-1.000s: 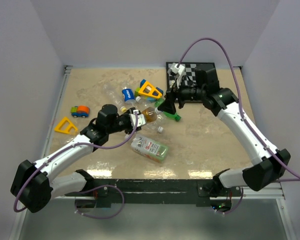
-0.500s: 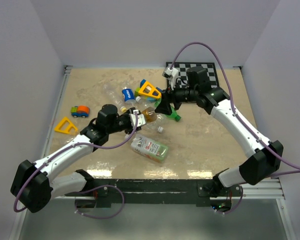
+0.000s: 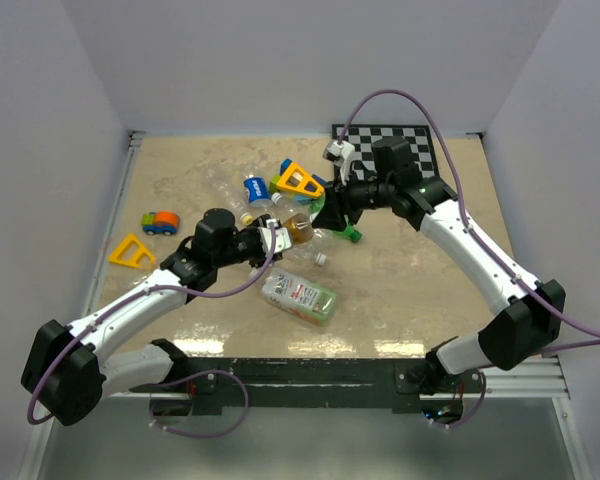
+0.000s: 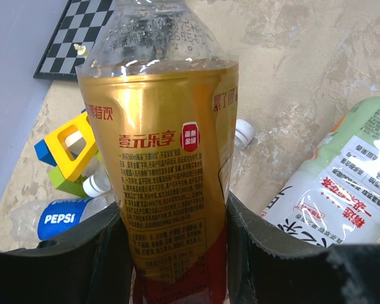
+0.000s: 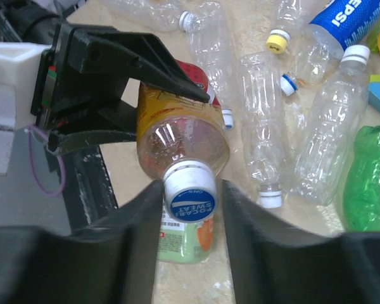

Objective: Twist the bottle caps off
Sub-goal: Unscrew the bottle cap from the plastic bottle.

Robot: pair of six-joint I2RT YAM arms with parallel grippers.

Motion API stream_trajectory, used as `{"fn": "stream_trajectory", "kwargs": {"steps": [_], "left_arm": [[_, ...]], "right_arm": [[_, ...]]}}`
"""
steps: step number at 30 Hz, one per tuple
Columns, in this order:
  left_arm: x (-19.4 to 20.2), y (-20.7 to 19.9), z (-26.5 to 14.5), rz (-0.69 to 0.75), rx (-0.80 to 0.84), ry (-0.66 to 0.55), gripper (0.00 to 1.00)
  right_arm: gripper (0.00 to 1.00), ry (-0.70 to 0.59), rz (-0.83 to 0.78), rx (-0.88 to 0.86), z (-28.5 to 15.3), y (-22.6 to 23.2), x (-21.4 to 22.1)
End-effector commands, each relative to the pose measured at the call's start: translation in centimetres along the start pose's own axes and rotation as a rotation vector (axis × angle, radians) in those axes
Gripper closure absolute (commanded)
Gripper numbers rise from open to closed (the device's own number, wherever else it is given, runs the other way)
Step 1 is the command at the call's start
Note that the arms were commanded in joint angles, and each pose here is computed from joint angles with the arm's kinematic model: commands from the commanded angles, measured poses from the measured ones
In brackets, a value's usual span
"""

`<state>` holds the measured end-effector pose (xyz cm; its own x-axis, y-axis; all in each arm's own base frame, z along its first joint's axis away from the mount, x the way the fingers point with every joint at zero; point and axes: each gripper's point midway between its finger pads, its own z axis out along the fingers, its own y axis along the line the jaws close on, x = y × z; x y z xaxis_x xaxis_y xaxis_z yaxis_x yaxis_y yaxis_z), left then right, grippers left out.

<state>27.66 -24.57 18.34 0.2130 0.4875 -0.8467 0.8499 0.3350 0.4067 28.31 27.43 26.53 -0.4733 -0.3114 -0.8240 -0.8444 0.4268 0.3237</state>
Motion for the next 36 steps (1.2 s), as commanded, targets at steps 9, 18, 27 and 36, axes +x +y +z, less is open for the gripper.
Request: {"fn": "stream_trajectory", "kwargs": {"steps": [9, 18, 27, 36], "left_arm": [[-2.1, 1.2, -0.3, 0.023, -0.031, -0.057, 1.00], [-2.2, 0.9, -0.3, 0.027, -0.015, -0.064, 1.00], [-2.2, 0.9, -0.4, 0.032, -0.015, -0.066, 1.00], [-2.5, 0.8, -0.5, 0.036, -0.011, -0.077, 1.00]], "right_arm": [[1.00, -0.001, -0.196, -0.095, -0.9, 1.6, -0.6], [1.00, 0.174, -0.782, -0.257, -1.7, 0.4, 1.1], [1.00, 0.154, -1.544, -0.237, -3.5, -0.7, -0.9], [1.00, 0.155, -1.569, -0.252, -3.3, -0.8, -0.9]]}}
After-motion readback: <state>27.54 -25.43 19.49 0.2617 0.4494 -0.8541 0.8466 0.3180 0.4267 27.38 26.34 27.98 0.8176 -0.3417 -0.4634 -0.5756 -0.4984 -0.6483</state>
